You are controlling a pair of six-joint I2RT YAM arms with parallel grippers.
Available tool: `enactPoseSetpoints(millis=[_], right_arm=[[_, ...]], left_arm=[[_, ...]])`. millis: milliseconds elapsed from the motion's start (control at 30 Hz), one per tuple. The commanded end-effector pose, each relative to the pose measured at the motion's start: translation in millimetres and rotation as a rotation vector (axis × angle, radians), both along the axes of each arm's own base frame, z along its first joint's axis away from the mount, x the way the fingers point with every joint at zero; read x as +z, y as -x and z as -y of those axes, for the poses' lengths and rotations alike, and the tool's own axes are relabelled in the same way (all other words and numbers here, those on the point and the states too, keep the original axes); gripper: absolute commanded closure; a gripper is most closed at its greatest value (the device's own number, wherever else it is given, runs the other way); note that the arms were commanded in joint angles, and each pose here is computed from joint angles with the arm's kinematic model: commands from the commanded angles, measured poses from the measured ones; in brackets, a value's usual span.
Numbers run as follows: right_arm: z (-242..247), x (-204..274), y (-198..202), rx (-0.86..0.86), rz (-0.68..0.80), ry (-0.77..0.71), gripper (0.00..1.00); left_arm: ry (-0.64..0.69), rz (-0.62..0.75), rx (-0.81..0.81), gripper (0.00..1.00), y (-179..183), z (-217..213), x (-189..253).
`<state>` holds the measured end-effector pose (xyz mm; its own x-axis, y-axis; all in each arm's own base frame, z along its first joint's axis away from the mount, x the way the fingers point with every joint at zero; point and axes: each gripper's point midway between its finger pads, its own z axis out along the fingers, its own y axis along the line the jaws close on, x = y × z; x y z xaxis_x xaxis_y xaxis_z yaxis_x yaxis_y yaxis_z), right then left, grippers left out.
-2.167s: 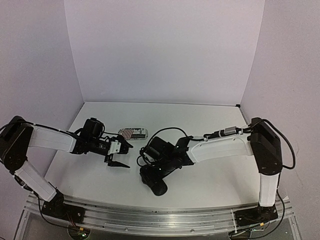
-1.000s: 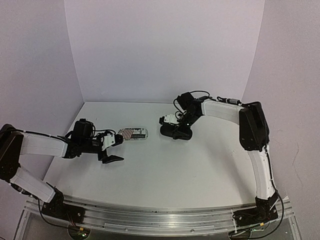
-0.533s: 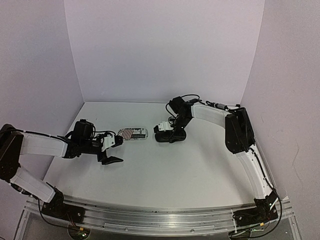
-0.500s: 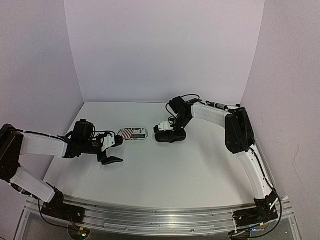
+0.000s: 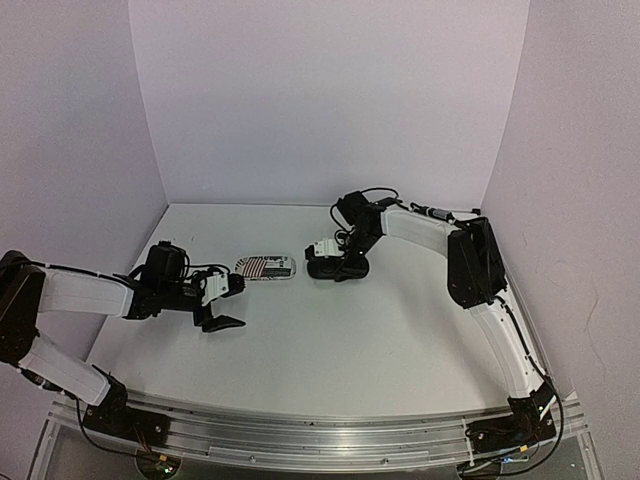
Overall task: Organize the sunglasses
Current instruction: Place the sunglasses case at the center of the board, then reset both arms
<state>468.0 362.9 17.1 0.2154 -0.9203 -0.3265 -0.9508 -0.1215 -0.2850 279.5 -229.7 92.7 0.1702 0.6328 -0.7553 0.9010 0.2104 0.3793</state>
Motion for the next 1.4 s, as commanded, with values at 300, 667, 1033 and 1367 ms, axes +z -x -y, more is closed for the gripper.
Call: enactPoseSetpoints(millis=[300, 667, 1033, 1367], right_arm=[[-4, -19, 1, 0.02, 0.029, 0.053, 0.26], [-24, 51, -8, -0.005, 0.169, -0.046, 0.02], [19, 305, -44, -0.684, 0.205, -0.98, 0.02], [314, 215, 64, -1.62, 0.474, -1.304, 0.02]], left_arm=[[0.02, 0.004, -0.002, 0.17, 4, -1, 4], [0.051, 0.015, 0.022, 0.16, 0, -1, 13], [0.594, -0.127, 0.834, 0.0, -90, -79, 83], [0.737, -0.108, 1.345, 0.0, -74, -218, 54]])
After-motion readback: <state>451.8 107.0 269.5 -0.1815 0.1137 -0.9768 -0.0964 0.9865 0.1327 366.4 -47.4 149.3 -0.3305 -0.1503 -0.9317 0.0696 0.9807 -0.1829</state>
